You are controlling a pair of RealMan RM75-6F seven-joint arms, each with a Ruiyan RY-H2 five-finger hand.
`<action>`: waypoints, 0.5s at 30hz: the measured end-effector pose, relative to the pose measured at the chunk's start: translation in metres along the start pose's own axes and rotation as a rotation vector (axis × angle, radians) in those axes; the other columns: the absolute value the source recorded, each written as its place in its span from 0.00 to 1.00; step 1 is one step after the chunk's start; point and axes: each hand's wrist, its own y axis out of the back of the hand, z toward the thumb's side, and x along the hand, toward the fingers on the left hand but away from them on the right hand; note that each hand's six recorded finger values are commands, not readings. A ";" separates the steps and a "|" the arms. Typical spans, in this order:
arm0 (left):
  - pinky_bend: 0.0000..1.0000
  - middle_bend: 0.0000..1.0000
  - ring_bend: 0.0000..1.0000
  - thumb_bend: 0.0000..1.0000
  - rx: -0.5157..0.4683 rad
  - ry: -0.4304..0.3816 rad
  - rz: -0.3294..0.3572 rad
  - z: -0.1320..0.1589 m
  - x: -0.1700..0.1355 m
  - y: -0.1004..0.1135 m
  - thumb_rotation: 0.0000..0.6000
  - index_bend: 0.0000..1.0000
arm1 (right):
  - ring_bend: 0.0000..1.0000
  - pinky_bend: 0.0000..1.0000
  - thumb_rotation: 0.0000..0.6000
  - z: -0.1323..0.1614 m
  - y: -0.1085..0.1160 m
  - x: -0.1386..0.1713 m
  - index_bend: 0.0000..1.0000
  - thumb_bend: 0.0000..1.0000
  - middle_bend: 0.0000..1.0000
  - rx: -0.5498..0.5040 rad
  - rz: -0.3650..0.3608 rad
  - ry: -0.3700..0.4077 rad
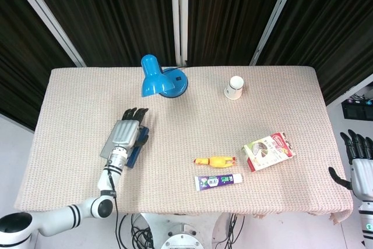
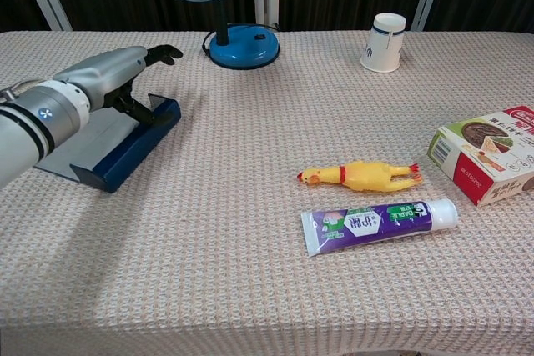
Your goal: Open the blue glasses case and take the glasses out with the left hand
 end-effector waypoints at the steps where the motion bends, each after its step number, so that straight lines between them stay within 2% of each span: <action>1: 0.04 0.08 0.00 0.34 0.002 0.006 0.004 -0.002 0.002 0.002 1.00 0.07 | 0.00 0.00 1.00 0.000 0.000 0.000 0.00 0.20 0.00 0.000 0.002 0.000; 5: 0.03 0.08 0.00 0.35 0.029 0.034 0.014 -0.012 0.010 0.008 1.00 0.07 | 0.00 0.00 1.00 0.002 0.000 0.000 0.00 0.20 0.00 -0.006 0.007 0.004; 15: 0.02 0.08 0.00 0.35 0.052 0.087 -0.013 -0.029 0.022 0.007 1.00 0.07 | 0.00 0.00 1.00 0.003 0.001 -0.002 0.00 0.20 0.00 -0.003 0.006 -0.001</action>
